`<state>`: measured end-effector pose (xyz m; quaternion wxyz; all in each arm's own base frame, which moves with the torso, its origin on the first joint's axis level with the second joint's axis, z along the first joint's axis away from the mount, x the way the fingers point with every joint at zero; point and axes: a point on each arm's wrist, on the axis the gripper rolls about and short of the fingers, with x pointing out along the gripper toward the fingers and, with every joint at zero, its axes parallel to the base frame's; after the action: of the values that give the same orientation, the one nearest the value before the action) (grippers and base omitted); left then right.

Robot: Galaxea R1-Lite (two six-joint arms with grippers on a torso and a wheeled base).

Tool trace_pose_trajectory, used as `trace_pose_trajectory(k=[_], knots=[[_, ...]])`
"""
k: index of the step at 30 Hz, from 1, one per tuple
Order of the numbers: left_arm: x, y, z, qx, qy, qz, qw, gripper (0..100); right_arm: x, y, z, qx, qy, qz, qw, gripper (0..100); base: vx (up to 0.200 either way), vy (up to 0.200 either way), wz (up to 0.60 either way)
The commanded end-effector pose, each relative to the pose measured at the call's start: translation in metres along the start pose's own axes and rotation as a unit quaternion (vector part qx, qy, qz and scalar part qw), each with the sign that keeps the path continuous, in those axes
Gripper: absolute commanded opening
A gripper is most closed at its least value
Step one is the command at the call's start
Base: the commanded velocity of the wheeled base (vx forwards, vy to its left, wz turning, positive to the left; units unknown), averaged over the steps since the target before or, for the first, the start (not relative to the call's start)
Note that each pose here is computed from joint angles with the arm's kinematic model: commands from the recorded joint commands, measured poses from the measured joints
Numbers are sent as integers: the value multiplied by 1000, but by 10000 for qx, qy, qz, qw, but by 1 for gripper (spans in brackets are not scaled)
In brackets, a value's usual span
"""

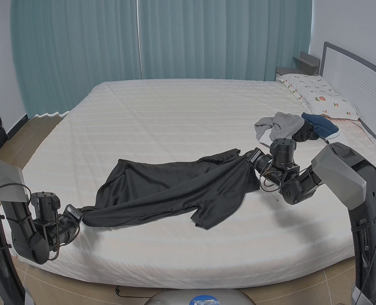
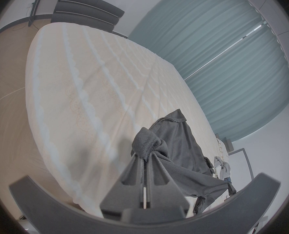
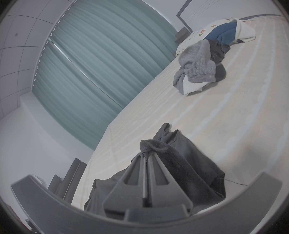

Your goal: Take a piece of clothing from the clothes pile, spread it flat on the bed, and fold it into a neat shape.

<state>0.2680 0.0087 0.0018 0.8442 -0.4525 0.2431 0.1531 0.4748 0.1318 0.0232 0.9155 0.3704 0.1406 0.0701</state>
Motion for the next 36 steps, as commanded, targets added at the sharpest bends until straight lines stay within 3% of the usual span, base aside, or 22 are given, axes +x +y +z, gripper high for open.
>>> trace_pose_trajectory(k=[1, 5, 9, 13, 18, 19, 26, 36], knots=[[3, 3, -2, -4, 34, 70, 10000, 0, 8, -13, -17, -43, 205, -122, 9997, 100, 0, 0, 0], [3, 4, -2, -3, 42, 83, 10000, 0, -2, -26, -22, -173, 425, -334, 9984, 100, 0, 0, 0], [3, 4, -2, -3, 42, 83, 10000, 0, -21, -30, -6, -294, 582, -390, 9971, 100, 0, 0, 0], [-1, 4, -4, 9, 103, 70, 9999, 0, -47, -24, 4, -282, 815, -610, 9944, 100, 0, 0, 0], [-1, 4, -3, 5, 123, 56, 9999, 0, -71, -9, -5, -307, 1210, -452, 9911, 100, 0, 0, 0], [-1, 4, -4, 5, 123, 56, 9999, 0, -81, -3, -18, -329, 1509, -375, 9873, 100, 0, 0, 0], [-2, 5, -5, 9, 152, 74, 9999, 0, -91, 9, -70, -523, 2231, -364, 9727, 100, 0, 0, 0], [-3, 4, -5, 14, 146, 68, 9999, 0, -76, -1, -96, -576, 2499, -530, 9651, 100, 0, 0, 0]])
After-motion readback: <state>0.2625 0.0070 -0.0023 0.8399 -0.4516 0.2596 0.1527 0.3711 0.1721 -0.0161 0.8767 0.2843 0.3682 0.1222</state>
